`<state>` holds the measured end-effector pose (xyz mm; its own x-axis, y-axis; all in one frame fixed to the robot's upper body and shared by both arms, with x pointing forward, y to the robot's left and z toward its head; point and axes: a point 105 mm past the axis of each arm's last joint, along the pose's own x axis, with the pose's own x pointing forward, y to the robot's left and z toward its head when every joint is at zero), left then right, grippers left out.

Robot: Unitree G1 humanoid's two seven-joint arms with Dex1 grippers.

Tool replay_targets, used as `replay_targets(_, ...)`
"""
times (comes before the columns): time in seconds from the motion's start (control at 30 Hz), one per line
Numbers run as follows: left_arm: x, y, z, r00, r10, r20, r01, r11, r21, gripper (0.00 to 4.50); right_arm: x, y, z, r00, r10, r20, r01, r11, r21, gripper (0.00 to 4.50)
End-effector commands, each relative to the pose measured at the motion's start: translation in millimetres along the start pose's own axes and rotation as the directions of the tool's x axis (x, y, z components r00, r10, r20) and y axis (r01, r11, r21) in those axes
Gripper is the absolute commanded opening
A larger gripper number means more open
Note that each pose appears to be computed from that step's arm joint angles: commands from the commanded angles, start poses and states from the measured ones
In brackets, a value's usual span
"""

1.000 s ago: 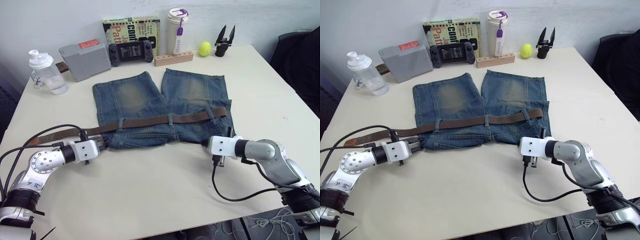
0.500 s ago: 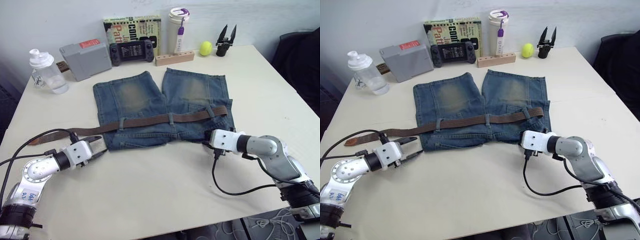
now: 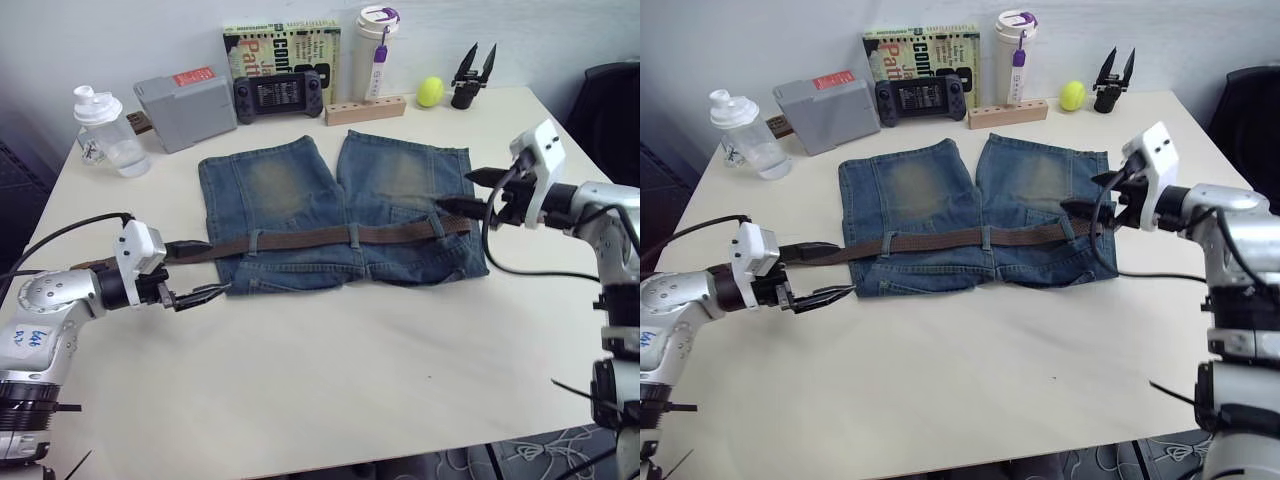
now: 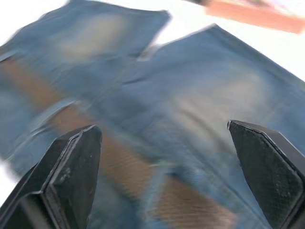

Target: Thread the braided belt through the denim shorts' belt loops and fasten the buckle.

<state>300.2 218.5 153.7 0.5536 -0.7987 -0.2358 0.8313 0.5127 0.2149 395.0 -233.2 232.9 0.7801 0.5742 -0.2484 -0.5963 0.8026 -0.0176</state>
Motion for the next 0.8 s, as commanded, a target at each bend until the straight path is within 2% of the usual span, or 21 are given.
replay_targets(0.03,11,-11,4,0.999,-0.029,0.027,0.029,1.0,0.009,4.5,7,-14,-18,0.995,-0.038,-0.095,0.051,0.989,0.136,4.47)
replay_targets(0.27,15,-16,4,0.999,-0.014,0.048,0.014,1.0,-0.007,4.5,20,0,-32,0.984,0.106,-0.147,-0.061,0.957,0.283,4.47)
replay_targets(0.37,13,-15,3,0.999,0.001,0.045,-0.001,1.0,-0.001,4.5,23,5,-39,0.976,0.138,-0.168,-0.083,0.951,0.298,3.86)
replay_targets(0.4,13,-15,3,0.999,0.003,0.044,-0.003,1.0,-0.002,4.5,23,7,-39,0.974,0.153,-0.169,-0.096,0.947,0.306,3.2)
replay_targets(0.47,13,-14,3,0.999,0.008,0.045,-0.008,1.0,-0.002,4.5,24,10,-39,0.971,0.174,-0.162,-0.115,0.941,0.318,2.55)
replay_targets(0.57,15,-10,4,0.998,0.025,0.053,-0.025,1.0,-0.002,4.5,24,12,-37,0.97,0.188,-0.156,-0.132,0.941,0.312,1.03)
replay_targets(0.63,18,-4,6,0.998,0.035,0.053,-0.035,0.999,0.012,4.5,24,13,-37,0.969,0.195,-0.149,-0.143,0.941,0.306,0.33)
replay_targets(0.73,24,11,13,0.995,0.061,0.076,-0.062,0.998,0.013,4.5,25,15,-35,0.969,0.207,-0.135,-0.16,0.942,0.295,0.23)
replay_targets(0.8,29,27,25,0.99,0.067,0.122,-0.063,0.997,-0.04,4.5,23,18,-35,0.966,0.226,-0.129,-0.183,0.942,0.281,0.23)
